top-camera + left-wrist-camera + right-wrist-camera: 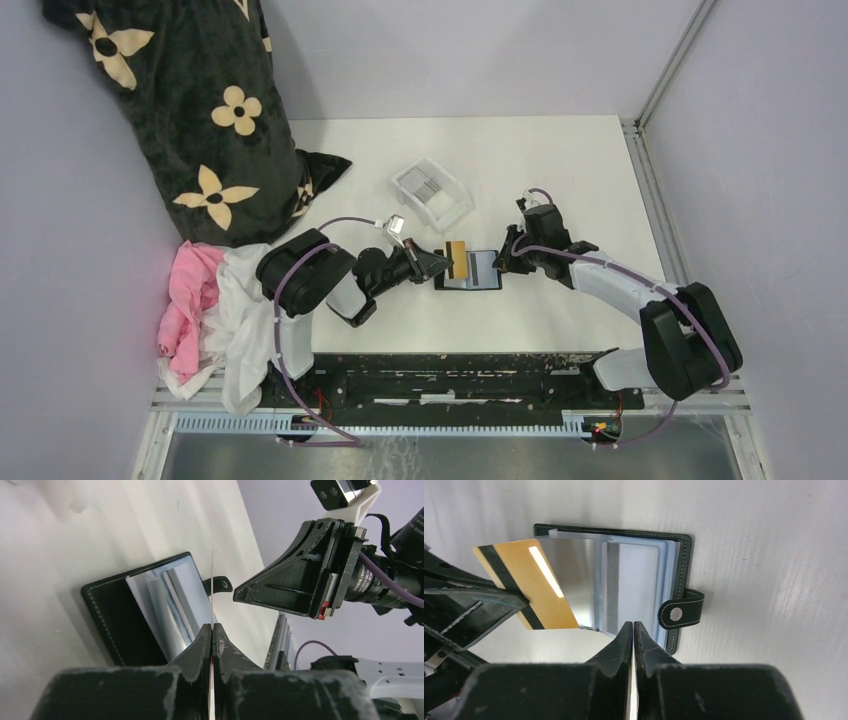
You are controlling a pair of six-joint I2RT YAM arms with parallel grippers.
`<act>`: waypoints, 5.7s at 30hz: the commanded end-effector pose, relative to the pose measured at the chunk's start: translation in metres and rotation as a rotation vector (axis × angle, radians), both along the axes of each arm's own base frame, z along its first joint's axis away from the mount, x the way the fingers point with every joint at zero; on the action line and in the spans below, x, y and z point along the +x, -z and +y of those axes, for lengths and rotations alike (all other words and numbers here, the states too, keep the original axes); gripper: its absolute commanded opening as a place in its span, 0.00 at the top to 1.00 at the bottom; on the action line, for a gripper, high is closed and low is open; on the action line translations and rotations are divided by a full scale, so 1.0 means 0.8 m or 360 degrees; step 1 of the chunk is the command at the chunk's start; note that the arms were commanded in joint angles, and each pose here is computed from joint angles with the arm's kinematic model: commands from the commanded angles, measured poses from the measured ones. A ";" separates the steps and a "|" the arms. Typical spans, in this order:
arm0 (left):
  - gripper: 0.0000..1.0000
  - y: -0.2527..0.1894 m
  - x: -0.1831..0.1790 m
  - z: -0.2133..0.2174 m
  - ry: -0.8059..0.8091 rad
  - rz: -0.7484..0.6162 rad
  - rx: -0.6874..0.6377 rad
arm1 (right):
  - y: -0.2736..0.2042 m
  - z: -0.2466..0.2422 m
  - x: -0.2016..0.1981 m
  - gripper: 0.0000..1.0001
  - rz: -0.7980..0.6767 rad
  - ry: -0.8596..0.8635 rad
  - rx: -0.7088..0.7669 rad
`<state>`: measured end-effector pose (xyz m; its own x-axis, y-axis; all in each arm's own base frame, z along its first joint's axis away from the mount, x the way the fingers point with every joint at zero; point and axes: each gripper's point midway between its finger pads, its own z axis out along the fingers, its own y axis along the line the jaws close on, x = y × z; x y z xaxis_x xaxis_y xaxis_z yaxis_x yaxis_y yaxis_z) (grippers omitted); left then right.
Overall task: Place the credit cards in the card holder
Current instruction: Pick up the credit card from the storage box, then turn over the card slot in the card holder.
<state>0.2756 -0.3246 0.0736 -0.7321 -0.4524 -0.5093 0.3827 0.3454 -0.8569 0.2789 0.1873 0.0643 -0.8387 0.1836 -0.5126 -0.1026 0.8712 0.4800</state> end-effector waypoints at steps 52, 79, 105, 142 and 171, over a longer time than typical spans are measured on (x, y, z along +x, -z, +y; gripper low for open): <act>0.72 -0.025 0.000 -0.012 0.0035 0.0159 -0.0228 | -0.059 0.081 0.007 0.99 -0.0190 -0.0264 0.0657; 0.79 0.030 0.010 -0.010 -0.0090 0.0085 0.0539 | -0.027 -0.025 0.022 0.99 -0.0160 0.0046 -0.0199; 0.80 0.050 0.010 -0.003 -0.0108 0.0115 0.0647 | -0.030 -0.016 0.029 0.99 -0.0137 0.0037 -0.0161; 0.84 0.091 -0.010 0.010 -0.0096 0.0167 0.0794 | -0.019 -0.017 0.030 0.99 -0.0025 0.0168 0.0250; 0.90 0.107 -0.024 0.016 -0.0072 0.0179 0.0920 | -0.051 0.050 0.026 0.99 -0.0078 -0.0029 0.0369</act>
